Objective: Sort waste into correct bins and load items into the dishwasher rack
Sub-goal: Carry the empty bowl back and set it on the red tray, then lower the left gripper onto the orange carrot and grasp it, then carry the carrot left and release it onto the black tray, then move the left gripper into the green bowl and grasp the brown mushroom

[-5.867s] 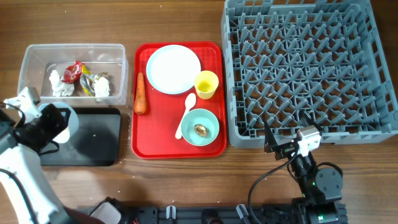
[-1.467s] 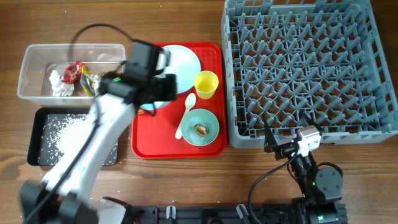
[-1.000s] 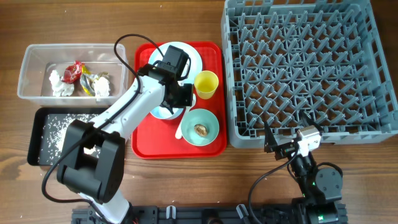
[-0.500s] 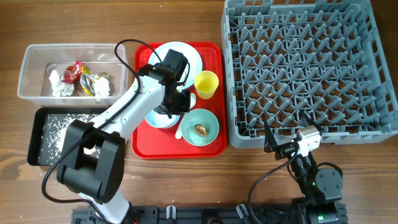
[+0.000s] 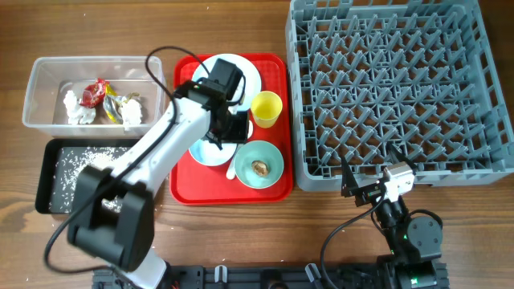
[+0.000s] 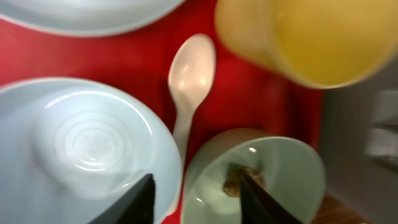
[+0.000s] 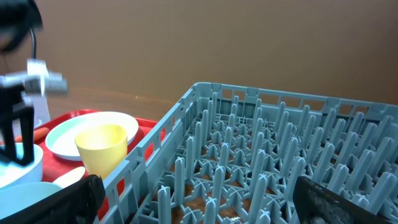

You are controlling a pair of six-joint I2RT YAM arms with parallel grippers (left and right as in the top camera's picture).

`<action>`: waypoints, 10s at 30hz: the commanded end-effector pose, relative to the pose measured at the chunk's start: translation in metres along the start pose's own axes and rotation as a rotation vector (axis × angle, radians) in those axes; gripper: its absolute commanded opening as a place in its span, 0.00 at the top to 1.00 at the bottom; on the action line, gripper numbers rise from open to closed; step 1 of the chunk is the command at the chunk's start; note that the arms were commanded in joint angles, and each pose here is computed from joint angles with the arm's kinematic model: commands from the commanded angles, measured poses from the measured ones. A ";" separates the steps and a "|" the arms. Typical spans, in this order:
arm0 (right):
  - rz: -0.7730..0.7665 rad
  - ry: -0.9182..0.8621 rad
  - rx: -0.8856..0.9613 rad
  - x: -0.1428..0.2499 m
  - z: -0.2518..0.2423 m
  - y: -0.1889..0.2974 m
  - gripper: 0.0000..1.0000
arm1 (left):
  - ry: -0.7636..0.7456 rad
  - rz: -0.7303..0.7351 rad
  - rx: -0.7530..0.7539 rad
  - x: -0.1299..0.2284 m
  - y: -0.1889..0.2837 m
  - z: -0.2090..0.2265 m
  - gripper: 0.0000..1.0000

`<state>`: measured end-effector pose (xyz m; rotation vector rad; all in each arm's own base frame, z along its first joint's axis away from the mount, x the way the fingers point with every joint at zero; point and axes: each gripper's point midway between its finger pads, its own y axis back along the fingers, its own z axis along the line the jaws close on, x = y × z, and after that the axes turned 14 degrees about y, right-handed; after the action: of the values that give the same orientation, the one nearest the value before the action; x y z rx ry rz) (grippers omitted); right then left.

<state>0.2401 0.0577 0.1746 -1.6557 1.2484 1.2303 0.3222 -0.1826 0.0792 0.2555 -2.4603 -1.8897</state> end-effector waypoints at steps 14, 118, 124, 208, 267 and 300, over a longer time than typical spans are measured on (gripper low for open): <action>-0.001 0.010 0.020 0.000 -0.004 0.000 0.01 | 0.114 -0.256 0.064 -0.057 0.104 0.061 0.61; -0.001 0.010 0.020 0.000 -0.004 0.000 0.00 | 0.054 -0.232 -0.343 -0.085 -0.010 0.126 0.91; -0.001 0.010 0.020 0.000 -0.004 0.000 0.00 | 0.054 -0.174 -0.303 -0.073 -0.014 0.121 0.90; -0.001 0.010 0.020 0.000 -0.004 0.000 0.00 | 0.182 -0.185 -0.229 -0.087 -0.022 0.126 0.95; -0.001 0.010 0.020 0.000 -0.004 0.000 0.00 | 1.454 -0.479 -0.093 0.024 0.056 0.351 0.83; -0.001 0.010 0.020 0.000 -0.004 0.000 0.00 | 0.144 -0.432 0.378 -0.010 0.106 0.011 0.47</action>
<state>0.2401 0.0577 0.1746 -1.6557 1.2484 1.2303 0.3218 -0.1124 0.1874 1.0405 -2.7605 -1.2592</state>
